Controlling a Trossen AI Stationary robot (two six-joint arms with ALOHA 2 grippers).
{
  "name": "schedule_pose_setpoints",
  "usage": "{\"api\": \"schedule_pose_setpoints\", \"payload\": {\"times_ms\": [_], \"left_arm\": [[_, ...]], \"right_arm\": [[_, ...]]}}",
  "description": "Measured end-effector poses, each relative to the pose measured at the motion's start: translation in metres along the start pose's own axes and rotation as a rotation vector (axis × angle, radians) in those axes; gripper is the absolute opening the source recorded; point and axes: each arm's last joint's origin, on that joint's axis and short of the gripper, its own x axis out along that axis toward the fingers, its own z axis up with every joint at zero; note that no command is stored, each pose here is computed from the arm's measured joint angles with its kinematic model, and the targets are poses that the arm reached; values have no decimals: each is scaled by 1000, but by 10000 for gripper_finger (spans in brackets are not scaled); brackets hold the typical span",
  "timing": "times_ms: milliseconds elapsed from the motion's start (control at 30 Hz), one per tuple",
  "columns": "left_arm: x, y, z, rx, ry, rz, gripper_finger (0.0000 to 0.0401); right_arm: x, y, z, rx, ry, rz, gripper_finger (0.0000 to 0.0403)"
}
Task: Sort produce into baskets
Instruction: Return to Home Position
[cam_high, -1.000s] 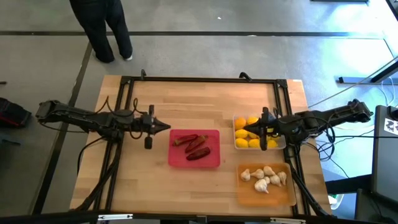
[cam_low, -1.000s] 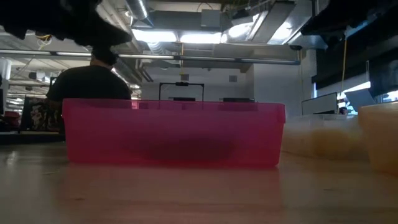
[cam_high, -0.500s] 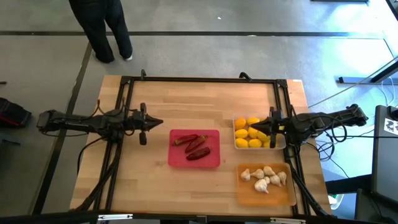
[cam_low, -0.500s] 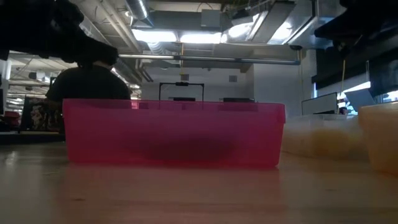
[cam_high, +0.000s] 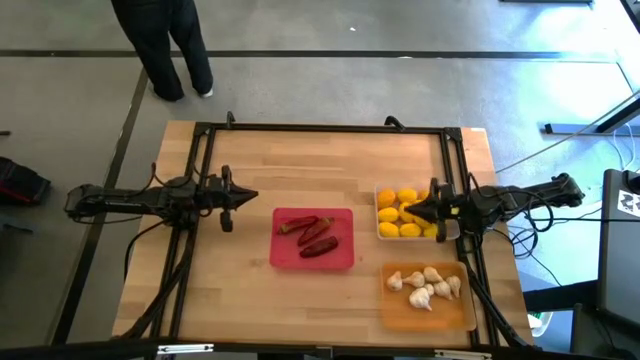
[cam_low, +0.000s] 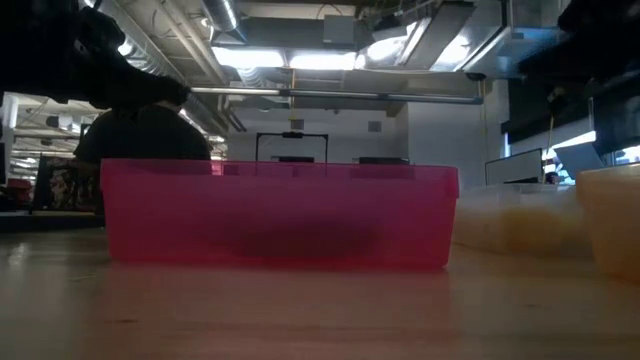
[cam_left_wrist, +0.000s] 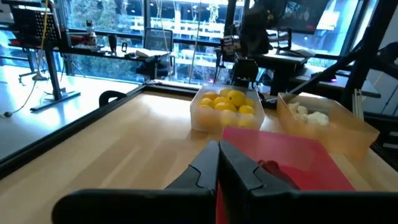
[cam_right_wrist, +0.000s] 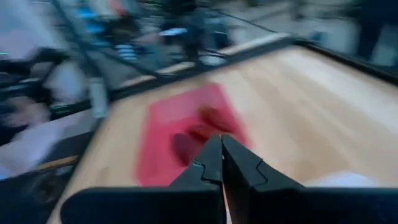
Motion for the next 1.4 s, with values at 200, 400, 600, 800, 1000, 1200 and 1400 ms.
{"api": "schedule_pose_setpoints", "payload": {"times_ms": [200, 400, 600, 800, 1000, 1200, 1400], "left_arm": [[0, -1, 1, -1, -6, -24, 3], [0, -1, 1, -5, -7, -24, 3], [0, 1, 2, 5, -19, -8, 3], [0, 2, 3, -9, -31, -2, 3], [0, 2, 4, -11, -38, -3, 3], [0, 3, -6, -41, -62, -6, 3], [-3, 3, -6, -43, -67, 6, 3]], "right_arm": [[5, 5, -14, -53, -106, 296, 5], [4, 0, -24, -113, -131, 257, 5], [-3, -7, -19, -182, -223, 179, 5], [-7, -14, -18, -201, -235, 202, 5], [-5, -22, -16, -201, -233, 145, 5], [-3, -30, -18, -169, -257, 13, 5], [9, -38, -40, -149, -259, -33, 5]]}}
